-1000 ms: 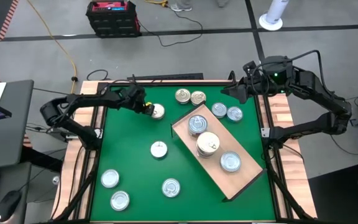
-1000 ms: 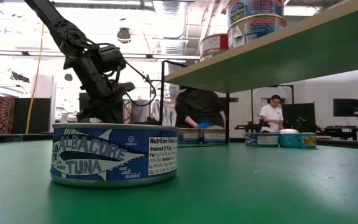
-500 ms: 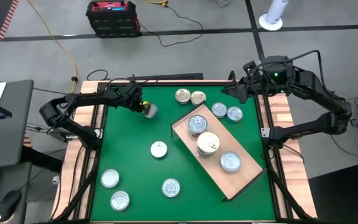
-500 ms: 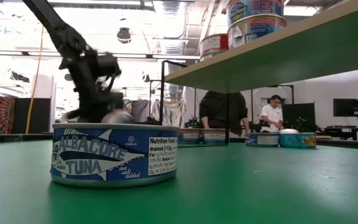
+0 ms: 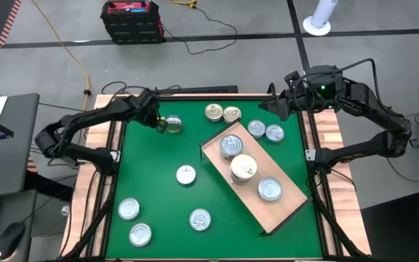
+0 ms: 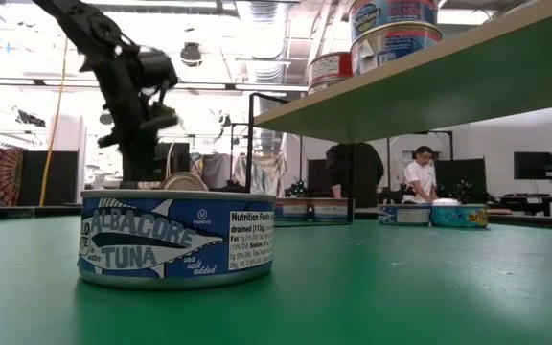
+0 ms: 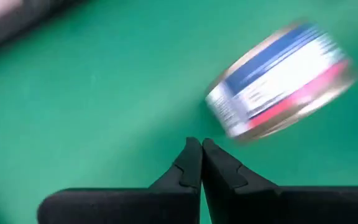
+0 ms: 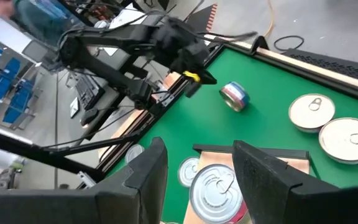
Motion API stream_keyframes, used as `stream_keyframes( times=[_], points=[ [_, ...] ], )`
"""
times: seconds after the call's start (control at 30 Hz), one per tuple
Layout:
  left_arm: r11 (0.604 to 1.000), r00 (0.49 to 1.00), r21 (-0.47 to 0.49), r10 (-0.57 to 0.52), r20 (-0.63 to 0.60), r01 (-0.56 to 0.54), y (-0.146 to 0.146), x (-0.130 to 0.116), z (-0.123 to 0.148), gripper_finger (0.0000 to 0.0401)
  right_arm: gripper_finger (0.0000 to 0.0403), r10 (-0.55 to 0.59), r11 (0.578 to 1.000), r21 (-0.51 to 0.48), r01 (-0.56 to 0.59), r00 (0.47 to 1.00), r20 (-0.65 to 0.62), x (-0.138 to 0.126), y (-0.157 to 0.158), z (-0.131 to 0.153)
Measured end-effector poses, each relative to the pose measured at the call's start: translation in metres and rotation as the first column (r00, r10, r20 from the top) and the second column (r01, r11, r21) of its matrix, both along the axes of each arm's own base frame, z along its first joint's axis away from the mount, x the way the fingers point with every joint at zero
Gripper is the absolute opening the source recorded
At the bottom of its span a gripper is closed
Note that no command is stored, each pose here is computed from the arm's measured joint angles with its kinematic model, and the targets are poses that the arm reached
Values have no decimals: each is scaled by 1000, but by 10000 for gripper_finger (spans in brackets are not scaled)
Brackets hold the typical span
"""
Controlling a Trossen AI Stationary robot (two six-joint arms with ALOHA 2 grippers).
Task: Stack canned seafood by type on shelf
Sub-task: Stack the blue and pink tuna can on top of the other blue and pink tuna cans on the shelf
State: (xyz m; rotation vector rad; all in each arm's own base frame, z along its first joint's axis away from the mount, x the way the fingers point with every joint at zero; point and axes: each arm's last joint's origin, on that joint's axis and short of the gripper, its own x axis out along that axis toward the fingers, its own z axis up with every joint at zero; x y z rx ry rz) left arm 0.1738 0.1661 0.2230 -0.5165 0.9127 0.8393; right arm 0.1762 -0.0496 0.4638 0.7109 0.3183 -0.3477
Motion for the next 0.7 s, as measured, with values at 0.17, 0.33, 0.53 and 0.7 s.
stream_keyframes(
  times=[0.17, 0.33, 0.53, 0.7],
  points=[
    [995, 995, 66, -82, 52, 78, -3, 3, 20, 70, 204, -4, 1000, -14, 4, 1000, 6, 2, -1, 0],
    [978, 976, 112, -190, 105, 178, 3, 14, 31, 186, 204, 4, 1000, -31, -4, 1000, -2, 6, -2, -1],
    [918, 918, 189, -375, 130, 349, 16, 32, 36, 298, 204, 8, 999, -32, -9, 1000, -12, 9, -3, -2],
    [859, 867, 169, -497, 44, 483, 31, 51, 22, 315, 204, 13, 999, -34, -13, 1000, 1, 9, -2, -1]
  ],
)
